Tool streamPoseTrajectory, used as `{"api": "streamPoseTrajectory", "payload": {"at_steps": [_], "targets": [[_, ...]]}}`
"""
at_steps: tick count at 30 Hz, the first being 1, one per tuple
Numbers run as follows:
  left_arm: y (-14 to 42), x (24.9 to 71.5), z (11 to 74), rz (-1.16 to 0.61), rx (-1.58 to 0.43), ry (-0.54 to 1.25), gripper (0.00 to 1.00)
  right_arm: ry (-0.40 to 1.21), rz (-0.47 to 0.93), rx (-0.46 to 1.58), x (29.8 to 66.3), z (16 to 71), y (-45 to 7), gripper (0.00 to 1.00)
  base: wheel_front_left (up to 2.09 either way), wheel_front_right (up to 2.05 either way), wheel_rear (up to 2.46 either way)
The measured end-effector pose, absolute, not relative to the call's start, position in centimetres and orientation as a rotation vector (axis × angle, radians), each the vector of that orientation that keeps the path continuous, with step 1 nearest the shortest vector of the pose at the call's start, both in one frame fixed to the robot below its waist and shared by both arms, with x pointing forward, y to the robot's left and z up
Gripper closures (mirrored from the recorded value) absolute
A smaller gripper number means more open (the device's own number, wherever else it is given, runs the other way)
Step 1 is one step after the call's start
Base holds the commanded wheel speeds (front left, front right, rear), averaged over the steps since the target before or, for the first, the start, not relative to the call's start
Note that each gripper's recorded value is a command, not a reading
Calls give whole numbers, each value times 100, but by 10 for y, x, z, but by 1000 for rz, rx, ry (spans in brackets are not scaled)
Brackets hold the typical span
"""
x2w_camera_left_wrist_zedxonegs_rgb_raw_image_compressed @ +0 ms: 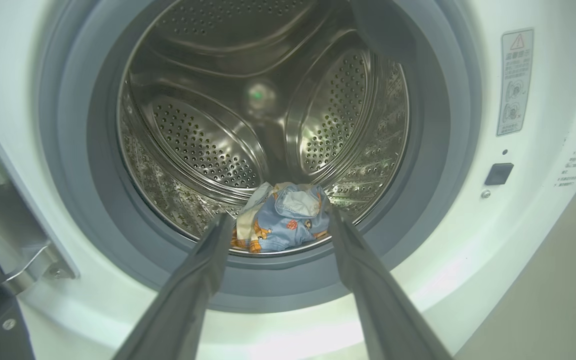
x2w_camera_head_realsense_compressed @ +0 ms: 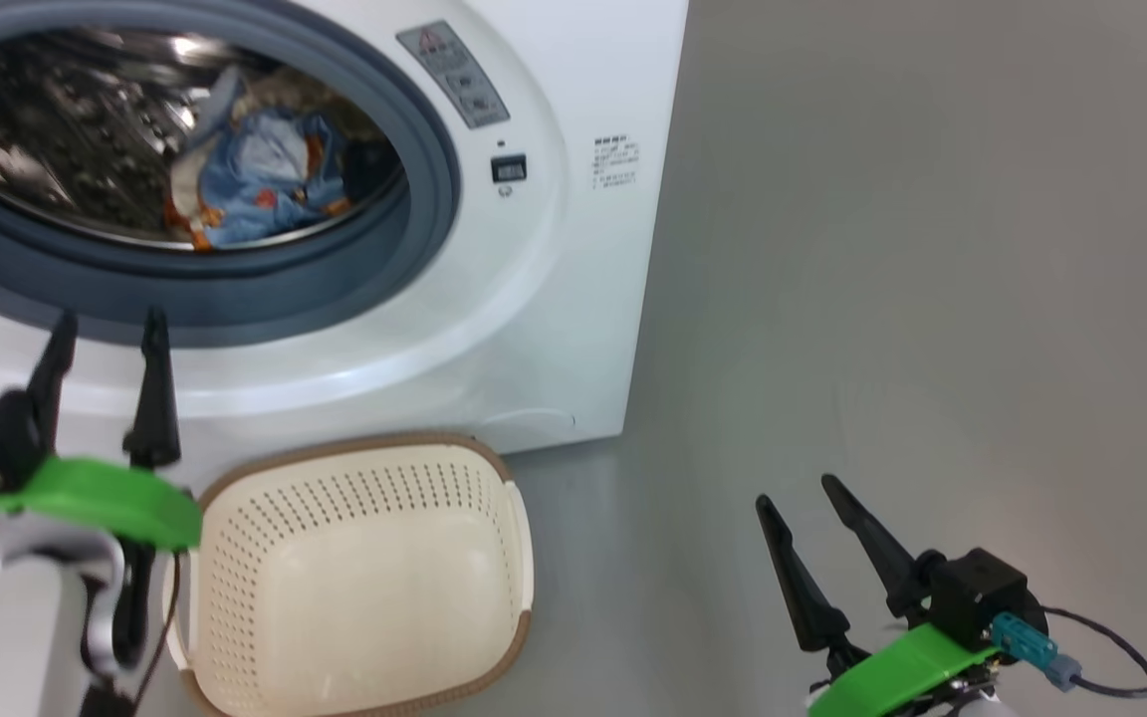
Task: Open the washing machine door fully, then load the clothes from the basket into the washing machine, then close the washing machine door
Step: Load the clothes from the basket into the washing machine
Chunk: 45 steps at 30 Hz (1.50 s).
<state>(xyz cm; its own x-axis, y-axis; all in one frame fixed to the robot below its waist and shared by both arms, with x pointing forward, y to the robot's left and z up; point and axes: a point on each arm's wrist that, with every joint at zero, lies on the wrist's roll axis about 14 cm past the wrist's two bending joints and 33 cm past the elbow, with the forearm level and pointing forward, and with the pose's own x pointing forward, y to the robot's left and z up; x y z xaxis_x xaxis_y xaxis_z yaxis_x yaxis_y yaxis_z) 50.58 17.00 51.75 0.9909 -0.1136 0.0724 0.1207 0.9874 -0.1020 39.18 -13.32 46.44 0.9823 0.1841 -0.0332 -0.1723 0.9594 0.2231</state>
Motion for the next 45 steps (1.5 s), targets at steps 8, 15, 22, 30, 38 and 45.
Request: {"api": "streamPoseTrajectory", "payload": {"at_steps": [8,15,22,30,38,45], "targets": [[183,449,531,-77,-90,-119,0,16,184,218,371,479,-135,0,0,0,0],[203,401,529,1,-93,-124,0,-31,201,208,363,495,-133,0,0,0,0],[218,374,517,65,-77,-90,0,-53,216,199,362,502,-131,0,0,0,0],[221,360,510,90,-92,-71,0,-60,214,198,361,504,-132,0,0,0,0],[218,349,494,89,-92,-20,0,-55,197,197,358,502,-137,0,0,0,0],[219,347,493,101,-106,-20,0,-57,195,194,358,503,-138,0,0,0,0]]}}
